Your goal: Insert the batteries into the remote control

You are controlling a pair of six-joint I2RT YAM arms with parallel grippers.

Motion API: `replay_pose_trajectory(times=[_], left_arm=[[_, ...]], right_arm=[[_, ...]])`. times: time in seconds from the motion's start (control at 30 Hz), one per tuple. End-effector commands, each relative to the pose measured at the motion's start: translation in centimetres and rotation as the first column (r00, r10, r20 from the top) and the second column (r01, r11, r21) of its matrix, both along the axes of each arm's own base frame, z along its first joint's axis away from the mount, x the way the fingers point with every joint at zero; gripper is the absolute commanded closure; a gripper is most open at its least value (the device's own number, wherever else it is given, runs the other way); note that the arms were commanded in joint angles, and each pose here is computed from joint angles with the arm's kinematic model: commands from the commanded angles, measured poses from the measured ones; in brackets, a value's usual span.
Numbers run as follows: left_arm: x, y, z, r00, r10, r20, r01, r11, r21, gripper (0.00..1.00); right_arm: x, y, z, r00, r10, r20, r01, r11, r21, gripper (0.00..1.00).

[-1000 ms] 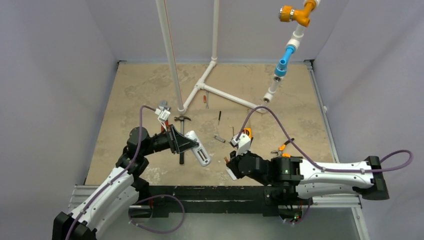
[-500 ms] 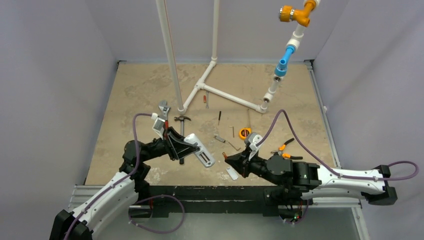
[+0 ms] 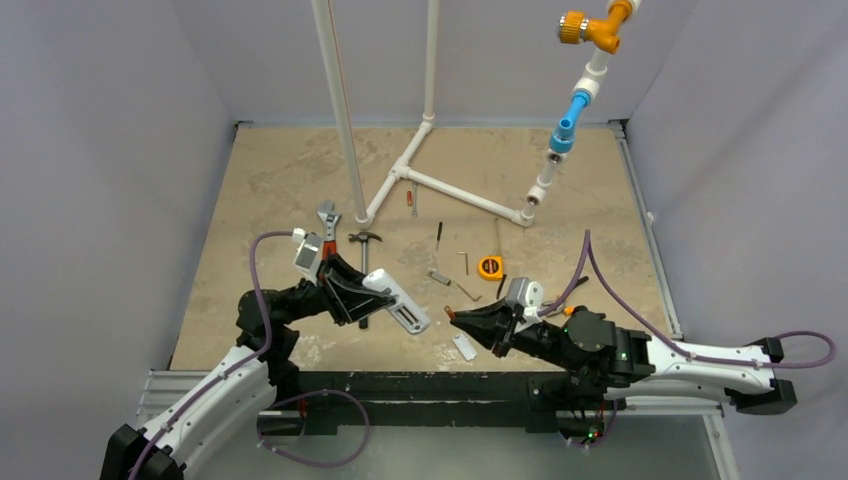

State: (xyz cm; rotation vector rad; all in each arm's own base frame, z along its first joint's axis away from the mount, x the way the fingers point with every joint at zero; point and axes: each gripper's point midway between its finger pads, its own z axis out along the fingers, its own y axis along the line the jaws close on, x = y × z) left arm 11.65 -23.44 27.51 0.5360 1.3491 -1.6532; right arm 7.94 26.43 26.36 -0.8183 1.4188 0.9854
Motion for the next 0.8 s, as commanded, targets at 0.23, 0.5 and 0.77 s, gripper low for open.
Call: replay_pose_trajectory(times=[0.23,0.5,0.77], left_arm=[[-0.9,0.3,2.6,0.988,0.004,0.155,0.003,0.999,-0.041,1.0],[-0.7,0.3,2.8,0.987,0.006,0.159,0.001,0.999,-0.044,1.0],[-0.9,0.3,2.8,0.987,0.001,0.161,0.007,0.999,-0.048,1.0]], right_arm=[[-0.6,0.7,1.6,0.956,0.111,0.27,-0.084,0.991,-0.108,1.0],[-2.8,0.7,1.9,0.902,0.243,0.357,-0.216,0.97,-0.115,1.0],[-4.1,0.3,2.0,0.868,0.308,0.388,-0.282,0.951,-0.125,1.0]])
